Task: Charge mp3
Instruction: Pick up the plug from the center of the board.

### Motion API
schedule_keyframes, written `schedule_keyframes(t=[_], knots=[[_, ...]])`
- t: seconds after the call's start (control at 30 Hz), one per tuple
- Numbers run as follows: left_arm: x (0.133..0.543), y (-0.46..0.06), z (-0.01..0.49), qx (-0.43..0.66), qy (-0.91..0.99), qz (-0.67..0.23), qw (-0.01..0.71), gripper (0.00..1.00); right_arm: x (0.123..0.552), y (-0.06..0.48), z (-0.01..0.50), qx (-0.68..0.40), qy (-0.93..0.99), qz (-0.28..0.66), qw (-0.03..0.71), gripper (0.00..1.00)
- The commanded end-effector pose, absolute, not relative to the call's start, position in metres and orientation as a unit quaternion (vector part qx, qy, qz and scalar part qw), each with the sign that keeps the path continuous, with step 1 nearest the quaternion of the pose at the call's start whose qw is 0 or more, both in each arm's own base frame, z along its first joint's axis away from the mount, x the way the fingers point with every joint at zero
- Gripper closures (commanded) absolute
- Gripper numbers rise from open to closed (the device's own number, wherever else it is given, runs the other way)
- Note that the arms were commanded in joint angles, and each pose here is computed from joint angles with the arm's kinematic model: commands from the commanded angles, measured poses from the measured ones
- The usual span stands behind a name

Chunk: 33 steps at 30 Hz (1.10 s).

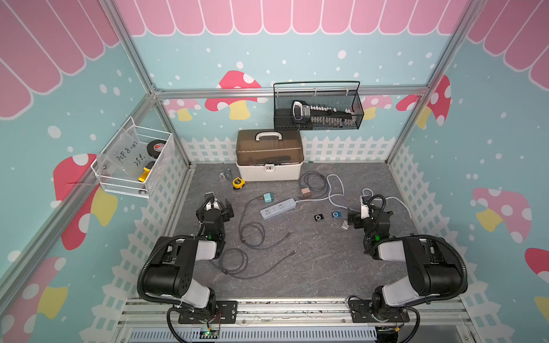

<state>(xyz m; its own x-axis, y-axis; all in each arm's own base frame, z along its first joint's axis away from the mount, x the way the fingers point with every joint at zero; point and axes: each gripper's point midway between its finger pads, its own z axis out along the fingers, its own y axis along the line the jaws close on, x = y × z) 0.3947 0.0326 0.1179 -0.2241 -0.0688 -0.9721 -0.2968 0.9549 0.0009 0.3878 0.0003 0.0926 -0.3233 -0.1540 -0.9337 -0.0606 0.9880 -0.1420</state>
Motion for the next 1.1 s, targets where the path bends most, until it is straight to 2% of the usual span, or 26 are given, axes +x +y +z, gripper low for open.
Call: schedule_keyframes(t=[0.0, 0.83, 0.97, 1.07], knots=[[0.397, 0.033, 0.119, -0.119, 0.776, 0.09, 0.612, 0.01, 0.391, -0.002, 0.1, -0.064, 0.805, -0.045, 0.588, 0.0], [0.397, 0.032, 0.119, -0.119, 0.777, 0.089, 0.612, 0.01, 0.392, -0.015, 0.098, -0.03, 0.811, -0.065, 0.581, 0.0], [0.398, 0.03, 0.13, -0.108, 0.786, 0.085, 0.602, 0.01, 0.394, -0.026, 0.123, -0.002, 0.818, -0.082, 0.57, 0.01], [0.403, 0.027, 0.162, -0.091, 0.801, 0.076, 0.587, 0.01, 0.398, -0.022, 0.163, -0.007, 0.828, -0.071, 0.557, 0.0]])
